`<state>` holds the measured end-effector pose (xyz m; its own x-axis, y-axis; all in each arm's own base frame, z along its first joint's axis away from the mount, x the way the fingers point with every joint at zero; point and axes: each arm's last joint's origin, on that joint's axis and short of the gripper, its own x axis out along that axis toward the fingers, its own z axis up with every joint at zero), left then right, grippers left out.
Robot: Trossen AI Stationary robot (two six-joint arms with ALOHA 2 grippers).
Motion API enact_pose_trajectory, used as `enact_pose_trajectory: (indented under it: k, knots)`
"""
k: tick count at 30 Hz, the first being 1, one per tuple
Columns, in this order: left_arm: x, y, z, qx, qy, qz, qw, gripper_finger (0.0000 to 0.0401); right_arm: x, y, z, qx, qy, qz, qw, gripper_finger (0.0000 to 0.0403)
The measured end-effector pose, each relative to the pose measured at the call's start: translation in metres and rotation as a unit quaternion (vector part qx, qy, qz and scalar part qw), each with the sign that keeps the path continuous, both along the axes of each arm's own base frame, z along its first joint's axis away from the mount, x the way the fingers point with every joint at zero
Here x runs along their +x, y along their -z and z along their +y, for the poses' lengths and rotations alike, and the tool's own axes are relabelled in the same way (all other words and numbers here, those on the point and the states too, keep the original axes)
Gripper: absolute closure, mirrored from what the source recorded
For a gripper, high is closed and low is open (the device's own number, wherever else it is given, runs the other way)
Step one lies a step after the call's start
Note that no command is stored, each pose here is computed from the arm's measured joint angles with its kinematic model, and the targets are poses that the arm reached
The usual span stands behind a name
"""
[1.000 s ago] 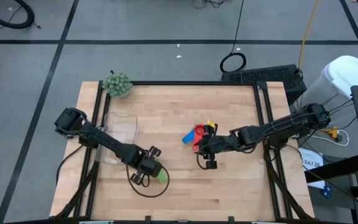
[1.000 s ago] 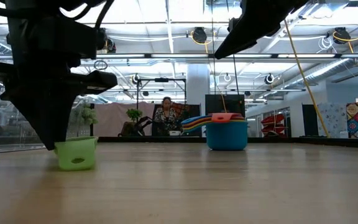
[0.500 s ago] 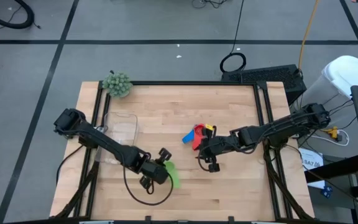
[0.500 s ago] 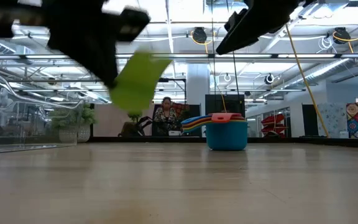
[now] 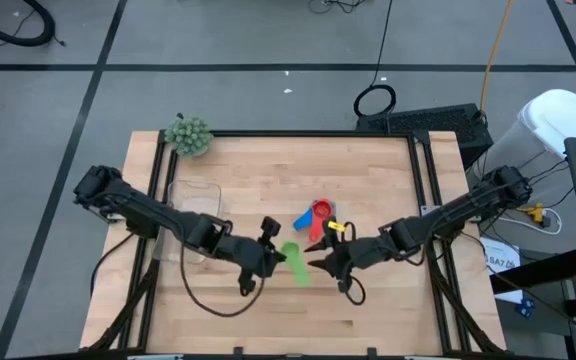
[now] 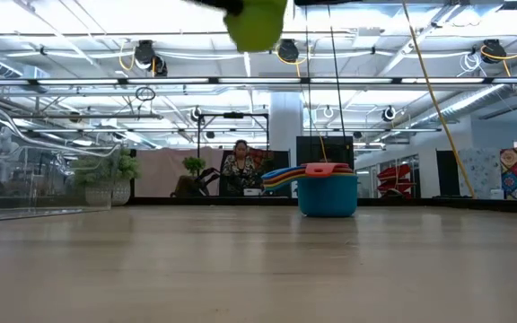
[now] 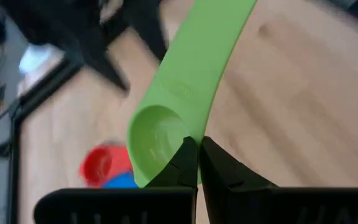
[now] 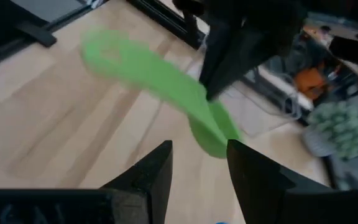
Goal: Nest measuring cups in basket
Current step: Stack the green measuring cup on top of the red measuring cup
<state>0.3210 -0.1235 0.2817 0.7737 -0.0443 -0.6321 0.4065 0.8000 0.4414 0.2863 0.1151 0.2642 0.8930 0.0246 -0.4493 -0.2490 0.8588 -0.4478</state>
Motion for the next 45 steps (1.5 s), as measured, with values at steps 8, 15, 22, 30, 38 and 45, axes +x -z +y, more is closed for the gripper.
enact_pose_trajectory:
  k: [8, 15, 22, 30, 38, 45]
  knots:
    - [0.001, -0.009, -0.001, -0.066, 0.069, -0.011, 0.995, 0.0398, 0.000, -0.002, 0.002, -0.043, -0.013, -0.015, 0.999, 0.0257]
    - [0.003, -0.011, -0.001, -0.083, 0.115, -0.016, 0.990, 0.0398, 0.002, -0.007, 0.003, -0.022, -0.020, -0.041, 0.999, 0.0257]
    - [0.005, -0.009, 0.009, -0.079, 0.146, -0.007, 0.986, 0.0398, 0.002, -0.008, 0.006, 0.029, -0.048, -0.037, 0.998, 0.0257]
    - [0.009, -0.009, 0.024, -0.092, 0.177, -0.007, 0.980, 0.0398, 0.002, -0.008, 0.008, 0.079, -0.055, -0.028, 0.995, 0.0257]
    - [0.015, -0.014, 0.035, -0.110, 0.206, -0.037, 0.972, 0.0398, 0.007, -0.005, 0.004, 0.101, -0.054, -0.026, 0.993, 0.0257]
    - [0.017, -0.016, 0.040, -0.125, 0.220, -0.047, 0.966, 0.0398, 0.011, 0.000, -0.001, 0.134, -0.062, -0.030, 0.989, 0.0257]
